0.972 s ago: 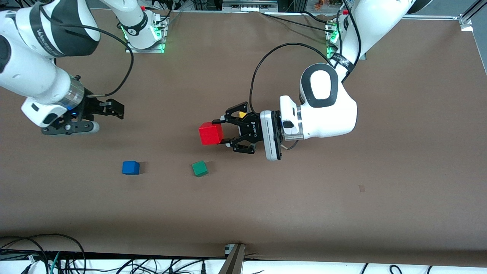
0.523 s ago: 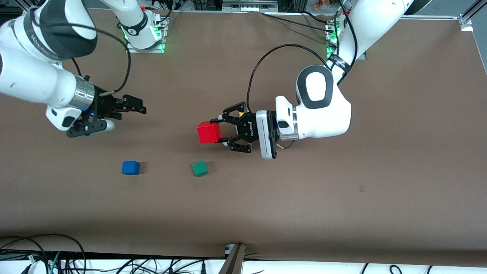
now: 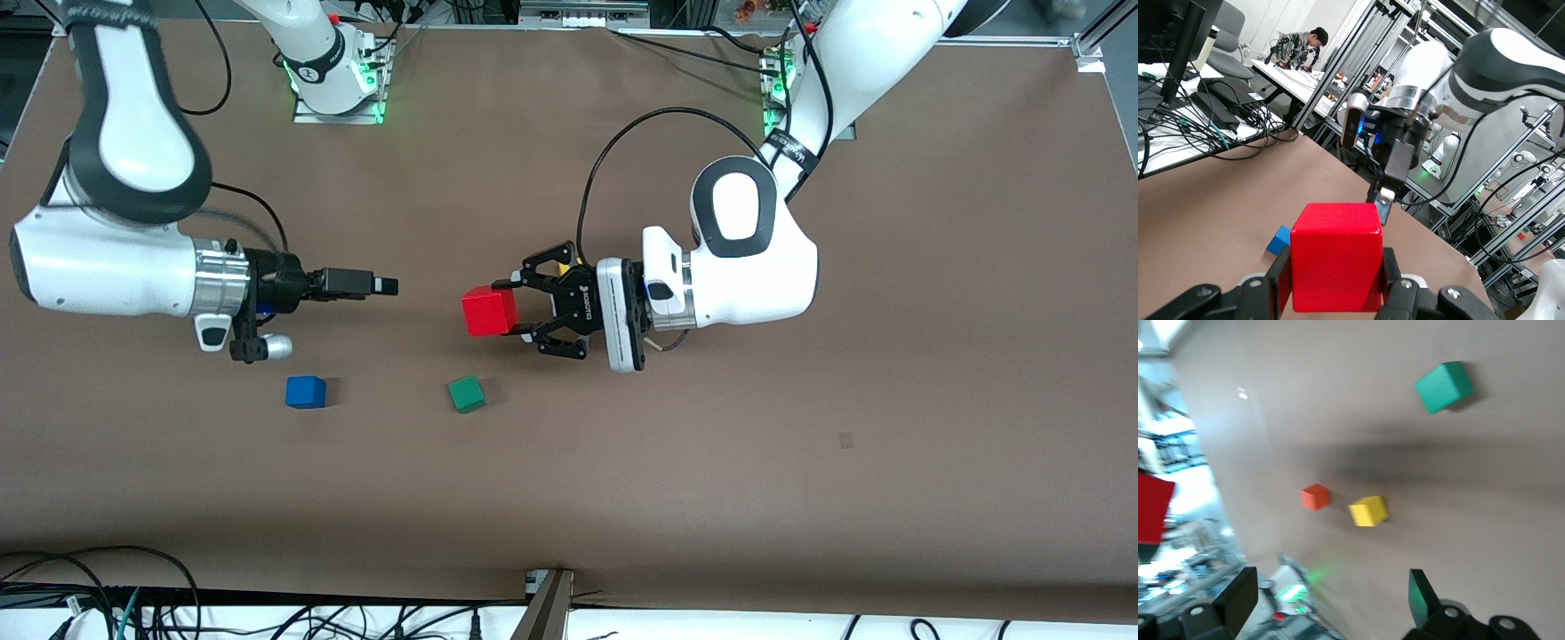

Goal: Pass red block to right arm, stack on blue
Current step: 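Reach the right gripper toward the red cube held by the left gripper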

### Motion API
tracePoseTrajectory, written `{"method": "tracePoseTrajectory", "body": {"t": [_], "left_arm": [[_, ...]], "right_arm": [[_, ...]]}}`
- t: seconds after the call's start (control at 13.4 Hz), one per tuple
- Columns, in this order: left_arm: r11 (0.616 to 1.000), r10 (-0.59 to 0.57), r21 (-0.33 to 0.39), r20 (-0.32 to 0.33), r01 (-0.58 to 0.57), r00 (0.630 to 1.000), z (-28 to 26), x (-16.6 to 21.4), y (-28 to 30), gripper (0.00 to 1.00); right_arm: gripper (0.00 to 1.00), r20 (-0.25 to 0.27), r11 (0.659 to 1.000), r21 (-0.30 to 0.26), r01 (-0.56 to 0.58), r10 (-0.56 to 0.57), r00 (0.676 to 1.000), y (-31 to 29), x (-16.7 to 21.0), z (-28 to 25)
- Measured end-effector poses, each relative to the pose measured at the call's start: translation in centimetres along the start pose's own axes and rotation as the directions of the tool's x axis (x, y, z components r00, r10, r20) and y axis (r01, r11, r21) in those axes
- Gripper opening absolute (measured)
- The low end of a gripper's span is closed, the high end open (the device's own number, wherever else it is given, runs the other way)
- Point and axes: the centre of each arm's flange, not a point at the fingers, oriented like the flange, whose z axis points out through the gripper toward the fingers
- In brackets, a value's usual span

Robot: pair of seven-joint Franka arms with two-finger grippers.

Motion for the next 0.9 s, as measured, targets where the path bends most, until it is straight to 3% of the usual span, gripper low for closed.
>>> {"method": "tracePoseTrajectory", "body": {"t": [0.22,0.37,0.52,0.67,0.9], "left_arm": [[1.000,-0.001,0.000,0.004,0.001,1.000,0.1,-0.3,-0.1,0.56],[1.000,-0.003,-0.001,0.007,0.003,1.000,0.2,-0.6,-0.3,0.56],[1.000,-0.007,-0.003,0.002,0.007,1.000,0.3,-0.7,-0.3,0.56],[1.000,-0.008,-0.003,0.001,0.008,1.000,0.3,-0.7,-0.4,0.56],[1.000,-0.014,0.011,-0.001,0.014,1.000,0.3,-1.1,-0.9,0.56]], "right_arm": [[1.00,0.015,0.986,0.157,-0.061,0.060,0.998,0.3,1.1,0.7],[1.00,0.044,0.949,0.292,-0.117,0.109,0.993,0.4,1.9,1.8],[1.00,0.102,0.891,0.416,-0.183,0.154,0.983,1.0,2.9,3.4],[1.00,0.185,0.808,0.531,-0.255,0.183,0.966,1.7,3.8,5.2],[1.00,0.288,0.701,0.630,-0.335,0.190,0.939,2.9,4.8,7.5]]}}
